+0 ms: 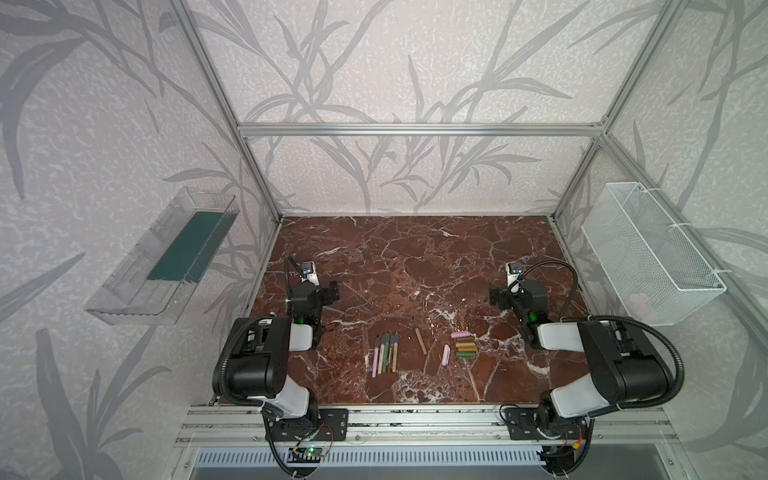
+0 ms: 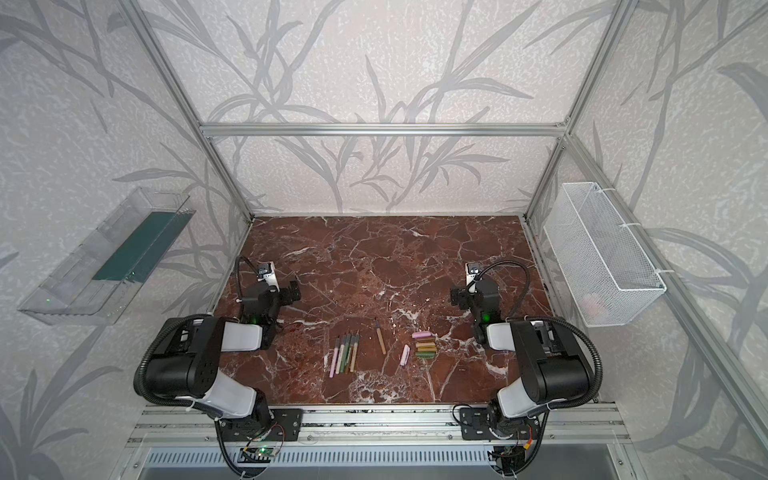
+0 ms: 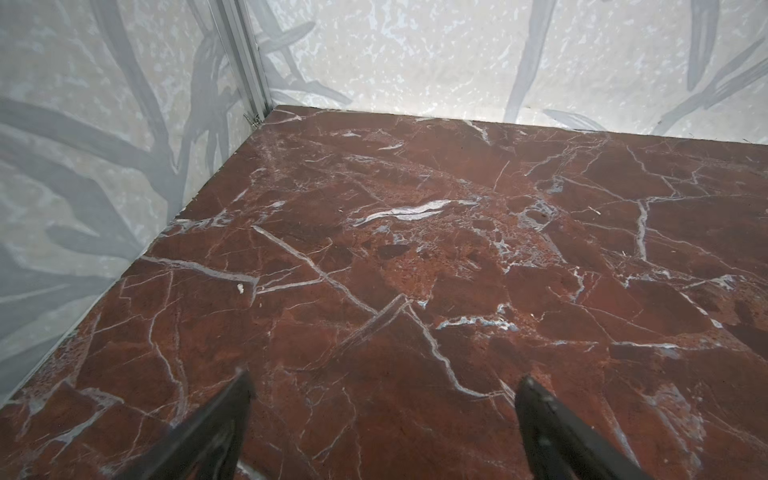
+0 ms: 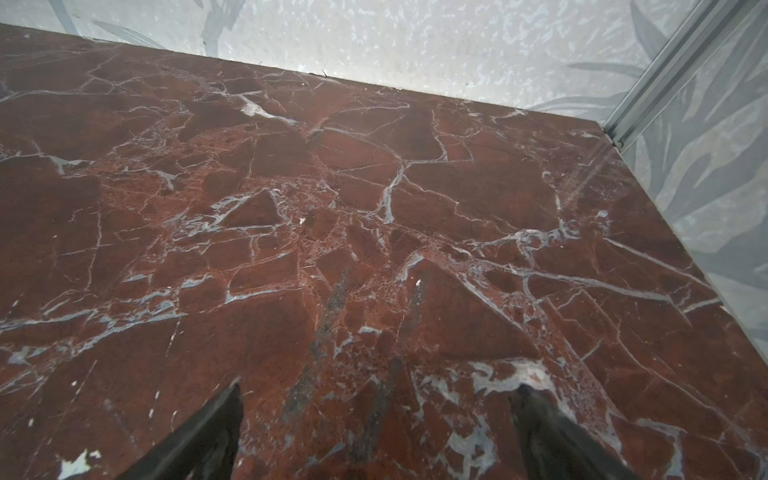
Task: Insert the pens into the pen caps
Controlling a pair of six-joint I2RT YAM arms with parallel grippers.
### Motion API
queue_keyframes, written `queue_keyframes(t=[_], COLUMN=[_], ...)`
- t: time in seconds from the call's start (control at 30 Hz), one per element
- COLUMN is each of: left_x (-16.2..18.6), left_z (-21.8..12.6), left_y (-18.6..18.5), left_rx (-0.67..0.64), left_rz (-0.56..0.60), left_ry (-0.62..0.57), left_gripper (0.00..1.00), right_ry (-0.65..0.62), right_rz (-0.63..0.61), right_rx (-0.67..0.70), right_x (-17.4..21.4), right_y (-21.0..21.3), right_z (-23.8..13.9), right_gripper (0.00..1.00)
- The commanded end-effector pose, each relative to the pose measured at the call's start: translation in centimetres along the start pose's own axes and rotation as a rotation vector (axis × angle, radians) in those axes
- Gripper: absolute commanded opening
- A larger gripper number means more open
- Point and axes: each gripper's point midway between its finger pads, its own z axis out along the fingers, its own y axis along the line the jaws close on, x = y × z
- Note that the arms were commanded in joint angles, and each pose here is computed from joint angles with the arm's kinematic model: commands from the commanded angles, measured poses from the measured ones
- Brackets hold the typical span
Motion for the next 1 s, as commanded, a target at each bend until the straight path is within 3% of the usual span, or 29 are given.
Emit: queue_keyframes(t=[0.0,0.97], left_x=[-1.18,-1.24], left_z=[0.27,0.05], left_y=[-0.29,0.41], left_rx=[0.01,-0.03], left_rz=[0.021,0.002], left_ry=[-0.038,-0.049], left_gripper=[0.99,0.99], right_ry=[-0.049,-0.073], right_rz=[-0.005,-0.014], right_rx=[0.016,0.0], right_x=[-1.73,-2.7], right_y=[-0.23,-0.01], right_z=[0.34,-0.49], right_gripper=[0.99,0.99])
